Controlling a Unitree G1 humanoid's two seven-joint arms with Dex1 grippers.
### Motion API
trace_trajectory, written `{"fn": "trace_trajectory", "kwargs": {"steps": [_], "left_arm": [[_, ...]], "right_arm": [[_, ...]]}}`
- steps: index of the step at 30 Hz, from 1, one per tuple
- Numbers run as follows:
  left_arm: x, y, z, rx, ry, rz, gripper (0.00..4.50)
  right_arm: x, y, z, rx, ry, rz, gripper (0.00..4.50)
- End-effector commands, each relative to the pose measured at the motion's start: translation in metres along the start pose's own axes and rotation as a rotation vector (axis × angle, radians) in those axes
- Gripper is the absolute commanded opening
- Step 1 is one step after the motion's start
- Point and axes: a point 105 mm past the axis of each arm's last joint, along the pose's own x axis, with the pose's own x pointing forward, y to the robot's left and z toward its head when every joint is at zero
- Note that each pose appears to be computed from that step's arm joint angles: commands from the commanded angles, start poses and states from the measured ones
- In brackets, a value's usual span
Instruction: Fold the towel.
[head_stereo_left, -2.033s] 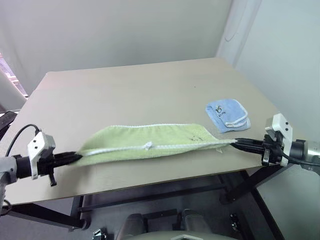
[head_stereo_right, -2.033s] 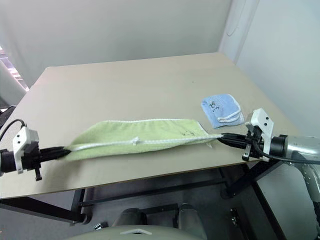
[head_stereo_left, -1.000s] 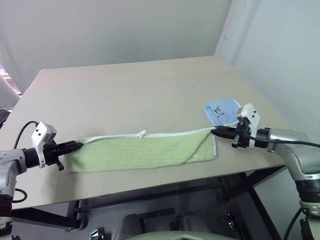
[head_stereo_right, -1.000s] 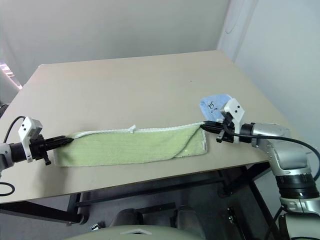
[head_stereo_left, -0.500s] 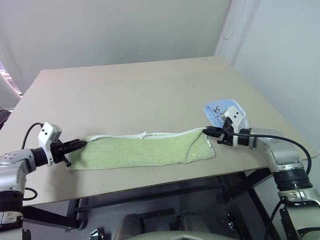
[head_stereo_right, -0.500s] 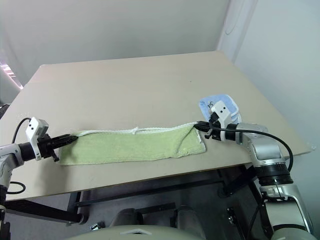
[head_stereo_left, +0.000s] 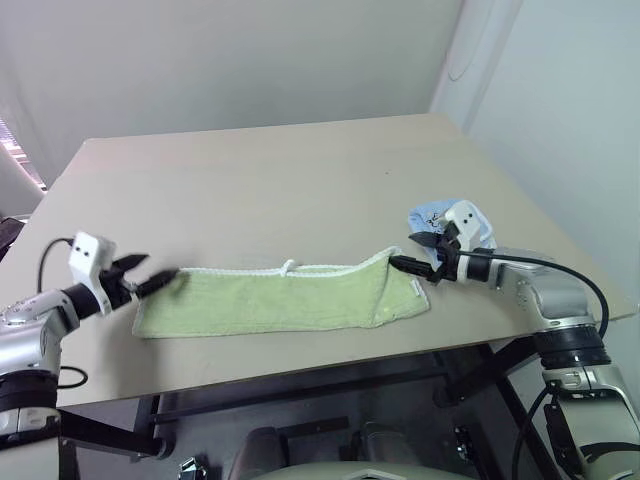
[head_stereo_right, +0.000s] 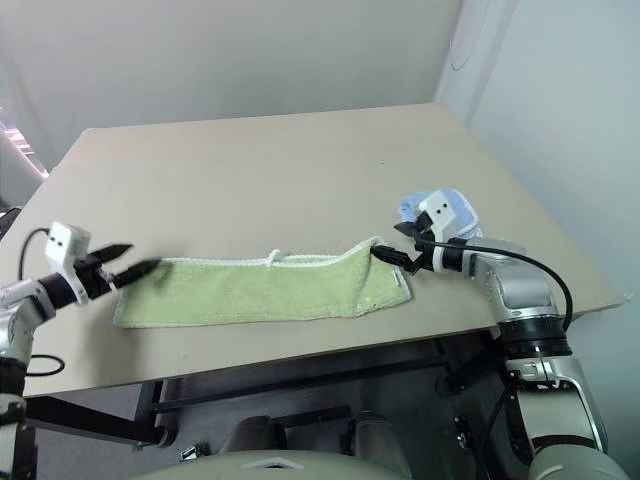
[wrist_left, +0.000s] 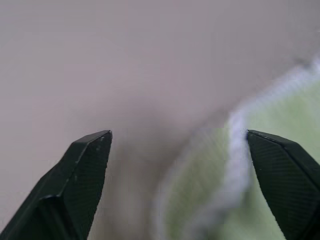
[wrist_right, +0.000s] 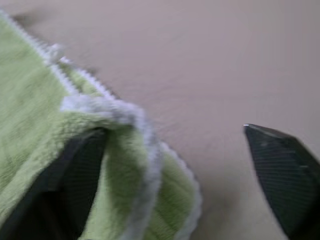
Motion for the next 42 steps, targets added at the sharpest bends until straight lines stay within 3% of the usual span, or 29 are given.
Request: {"fn": "trace_trajectory", "kwargs": {"steps": [1, 5, 7, 9, 12, 13, 20, 28, 42], "left_arm": [[0.002, 0.020, 0.040, 0.012, -0.180, 0.174, 4.50], [0.009, -0.013, 0.053, 0.002, -0.256, 0.048, 4.50], [0.012, -0.052, 0.058, 0.007, -0.269, -0.116, 4.50], [0.008, -0.090, 0.059, -0.006, -0.256, -0.296, 4.50], [0.000, -0.115, 0.055, -0.003, -0.218, -0.413, 4.50], [-0.002, -0.122, 0.049, 0.006, -0.189, -0.441, 4.50], [-0.007, -0.149, 0.003, 0.118, 0.009, -0.566, 4.50], [-0.002, -0.159, -0.013, 0.158, 0.059, -0.611, 4.50], [0.007, -0.167, -0.016, 0.173, 0.047, -0.623, 4.50]], "right_arm": [[-0.019, -0.009, 0.041, 0.094, -0.148, -0.035, 4.49], [-0.035, -0.008, 0.042, 0.269, -0.189, -0.017, 4.49], [-0.046, -0.015, 0.039, 0.428, -0.213, -0.023, 4.49], [-0.057, -0.014, 0.023, 0.520, -0.162, -0.028, 4.49], [-0.068, -0.009, 0.011, 0.553, -0.112, -0.040, 4.49], [-0.073, -0.009, 0.006, 0.644, -0.112, -0.035, 4.49], [-0.091, 0.018, -0.021, 0.929, -0.006, 0.110, 4.49], [-0.069, 0.044, -0.059, 1.050, 0.095, 0.137, 4.49], [-0.035, 0.063, -0.068, 1.138, 0.092, 0.126, 4.49]]}}
